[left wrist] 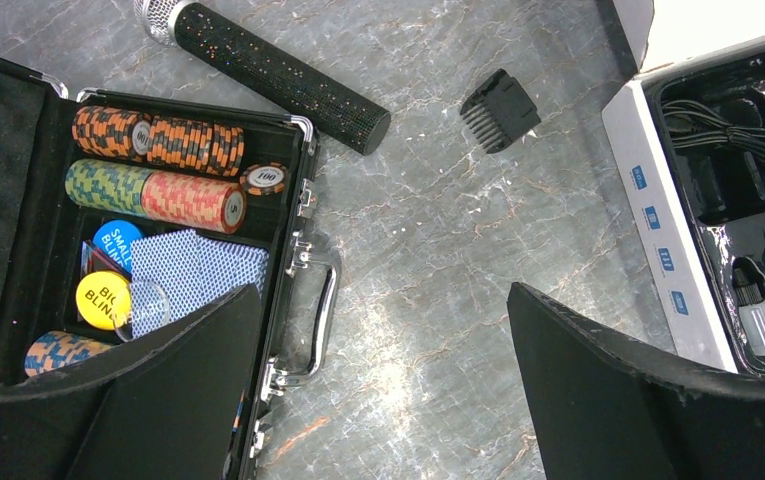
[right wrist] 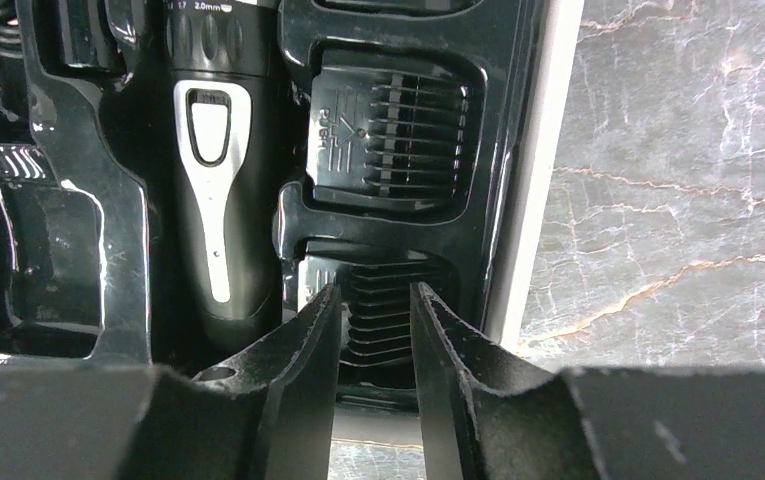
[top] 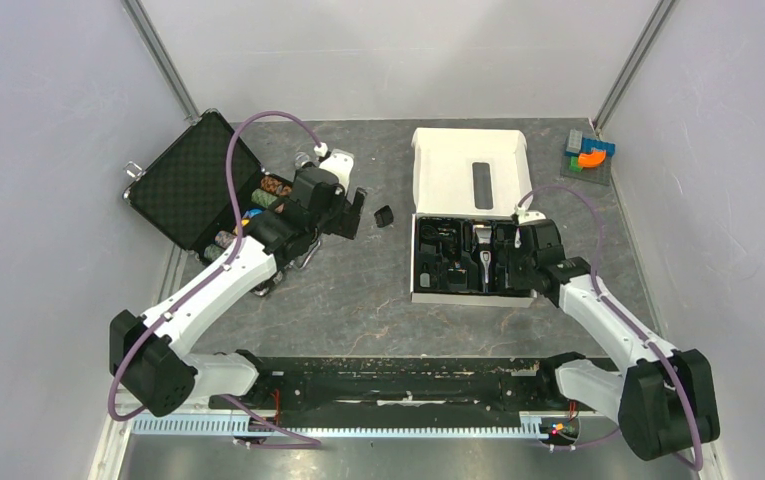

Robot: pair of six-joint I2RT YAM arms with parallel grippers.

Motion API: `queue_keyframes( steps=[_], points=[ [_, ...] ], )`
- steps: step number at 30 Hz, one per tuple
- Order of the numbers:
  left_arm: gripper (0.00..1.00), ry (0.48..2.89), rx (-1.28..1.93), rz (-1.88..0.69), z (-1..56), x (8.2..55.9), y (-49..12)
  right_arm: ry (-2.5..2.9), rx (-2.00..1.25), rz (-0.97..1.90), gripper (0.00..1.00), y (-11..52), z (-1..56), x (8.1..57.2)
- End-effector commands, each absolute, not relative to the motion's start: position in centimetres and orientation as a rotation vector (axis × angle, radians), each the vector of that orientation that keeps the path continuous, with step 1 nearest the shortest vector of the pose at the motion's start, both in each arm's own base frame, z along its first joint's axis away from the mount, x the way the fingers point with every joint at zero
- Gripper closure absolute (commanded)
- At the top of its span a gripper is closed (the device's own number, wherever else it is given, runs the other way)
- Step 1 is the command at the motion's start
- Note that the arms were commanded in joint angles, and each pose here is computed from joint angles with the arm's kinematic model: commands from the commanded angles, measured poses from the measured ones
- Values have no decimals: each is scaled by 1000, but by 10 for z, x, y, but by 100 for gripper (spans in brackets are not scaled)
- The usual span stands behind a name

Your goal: Sort the hair-cutting tools

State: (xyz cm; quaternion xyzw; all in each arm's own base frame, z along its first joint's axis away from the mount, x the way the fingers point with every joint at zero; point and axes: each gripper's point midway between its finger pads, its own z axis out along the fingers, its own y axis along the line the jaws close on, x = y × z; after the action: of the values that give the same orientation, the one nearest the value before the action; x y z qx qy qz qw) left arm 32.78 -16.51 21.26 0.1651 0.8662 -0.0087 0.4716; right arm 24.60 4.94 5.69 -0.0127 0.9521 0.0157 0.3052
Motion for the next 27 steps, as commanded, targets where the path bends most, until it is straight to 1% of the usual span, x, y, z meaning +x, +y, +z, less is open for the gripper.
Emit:
queue_keyframes(
  steps=[1,5,8,18,23,27],
  points=[
    [0,2108,355,-65,222,333,-172,2559,-68,-37,66,42,50,243],
    [0,2112,357,-66,221,333,-173,2530,-124,59,63,57,58,249],
    [0,2116,356,-69,220,333,-173,2464,-143,122,60,67,78,259],
    [0,2159,337,-97,210,338,-183,2244,-147,131,49,69,146,285],
    [0,2216,302,-85,201,347,-189,2153,-157,138,45,69,162,287],
    [0,2279,285,-66,181,357,-198,2088,-159,143,41,69,168,288]
  ],
)
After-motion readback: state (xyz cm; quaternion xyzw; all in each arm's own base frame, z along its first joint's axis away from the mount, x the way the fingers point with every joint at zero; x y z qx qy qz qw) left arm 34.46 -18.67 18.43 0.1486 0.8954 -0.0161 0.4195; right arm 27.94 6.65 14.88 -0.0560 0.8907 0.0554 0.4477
